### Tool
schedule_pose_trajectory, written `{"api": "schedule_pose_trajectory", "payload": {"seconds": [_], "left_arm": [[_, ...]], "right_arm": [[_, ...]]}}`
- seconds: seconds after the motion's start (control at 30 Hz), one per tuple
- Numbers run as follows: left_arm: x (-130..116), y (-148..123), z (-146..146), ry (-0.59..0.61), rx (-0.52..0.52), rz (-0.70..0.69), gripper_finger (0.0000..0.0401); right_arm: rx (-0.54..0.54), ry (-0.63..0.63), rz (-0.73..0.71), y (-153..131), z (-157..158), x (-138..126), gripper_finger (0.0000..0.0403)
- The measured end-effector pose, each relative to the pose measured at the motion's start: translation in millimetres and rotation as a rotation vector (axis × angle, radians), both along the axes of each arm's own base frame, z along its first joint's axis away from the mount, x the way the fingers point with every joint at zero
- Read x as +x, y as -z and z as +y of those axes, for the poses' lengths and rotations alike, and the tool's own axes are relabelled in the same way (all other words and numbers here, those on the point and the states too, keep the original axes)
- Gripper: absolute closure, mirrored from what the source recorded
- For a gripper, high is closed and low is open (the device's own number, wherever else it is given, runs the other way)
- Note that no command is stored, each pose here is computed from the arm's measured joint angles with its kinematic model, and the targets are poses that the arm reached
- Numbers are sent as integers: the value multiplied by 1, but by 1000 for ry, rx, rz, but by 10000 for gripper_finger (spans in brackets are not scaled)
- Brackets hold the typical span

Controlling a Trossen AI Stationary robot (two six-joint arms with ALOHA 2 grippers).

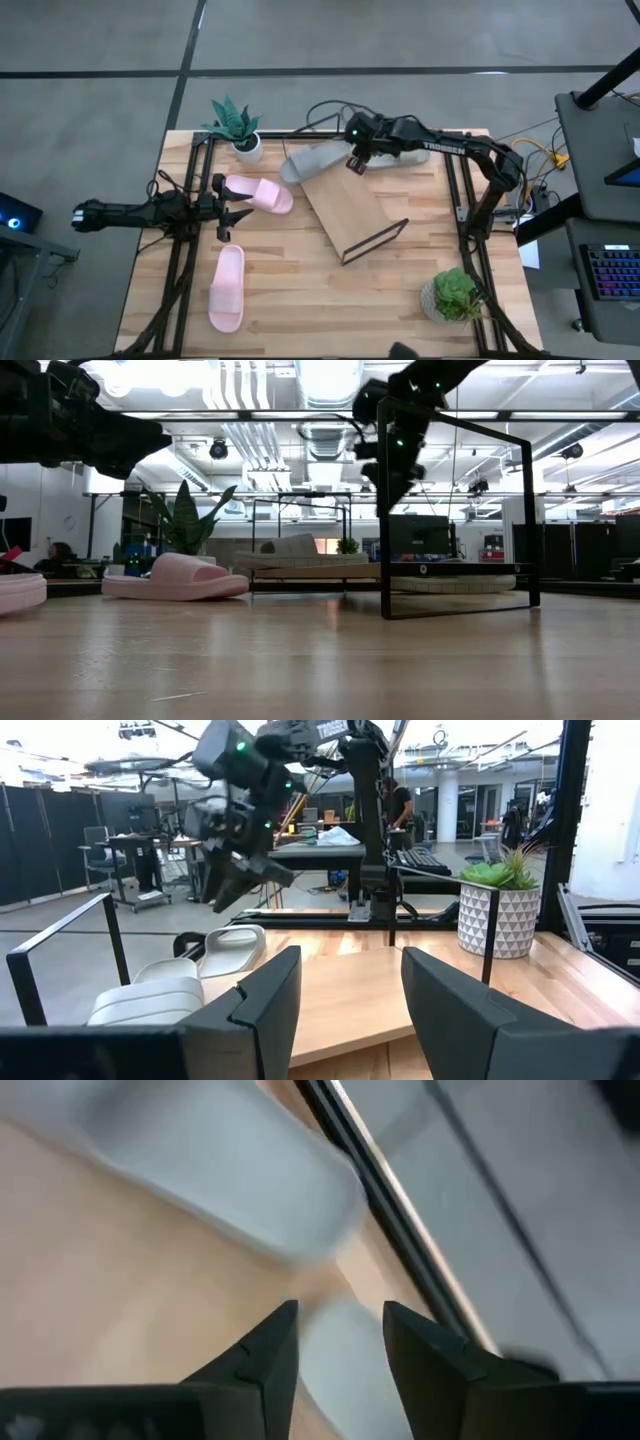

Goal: Pick and place slides into the shelf
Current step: Put the gray slide on the shelf

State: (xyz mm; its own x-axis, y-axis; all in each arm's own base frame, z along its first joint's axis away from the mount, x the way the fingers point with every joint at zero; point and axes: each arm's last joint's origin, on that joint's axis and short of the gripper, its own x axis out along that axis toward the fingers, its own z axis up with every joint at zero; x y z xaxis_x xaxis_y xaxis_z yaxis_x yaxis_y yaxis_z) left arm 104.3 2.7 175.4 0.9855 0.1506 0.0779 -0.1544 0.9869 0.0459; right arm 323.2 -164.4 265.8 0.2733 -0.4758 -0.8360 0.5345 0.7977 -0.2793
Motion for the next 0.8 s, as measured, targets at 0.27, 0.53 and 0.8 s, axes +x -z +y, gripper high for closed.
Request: {"api": "schedule_pose_trajectory", "payload": {"seconds": [0.27, 0.53, 0.8], "left_arm": [[0, 0, 0, 0, 0, 0, 241], [0, 0, 0, 0, 0, 1, 241], [0, 0, 0, 0, 0, 1, 241]], "right_arm": [[92, 185, 97, 11, -34, -33, 281], [219, 262, 163, 41, -60, -54, 284], [225, 321, 264, 61, -70, -64, 285]]}}
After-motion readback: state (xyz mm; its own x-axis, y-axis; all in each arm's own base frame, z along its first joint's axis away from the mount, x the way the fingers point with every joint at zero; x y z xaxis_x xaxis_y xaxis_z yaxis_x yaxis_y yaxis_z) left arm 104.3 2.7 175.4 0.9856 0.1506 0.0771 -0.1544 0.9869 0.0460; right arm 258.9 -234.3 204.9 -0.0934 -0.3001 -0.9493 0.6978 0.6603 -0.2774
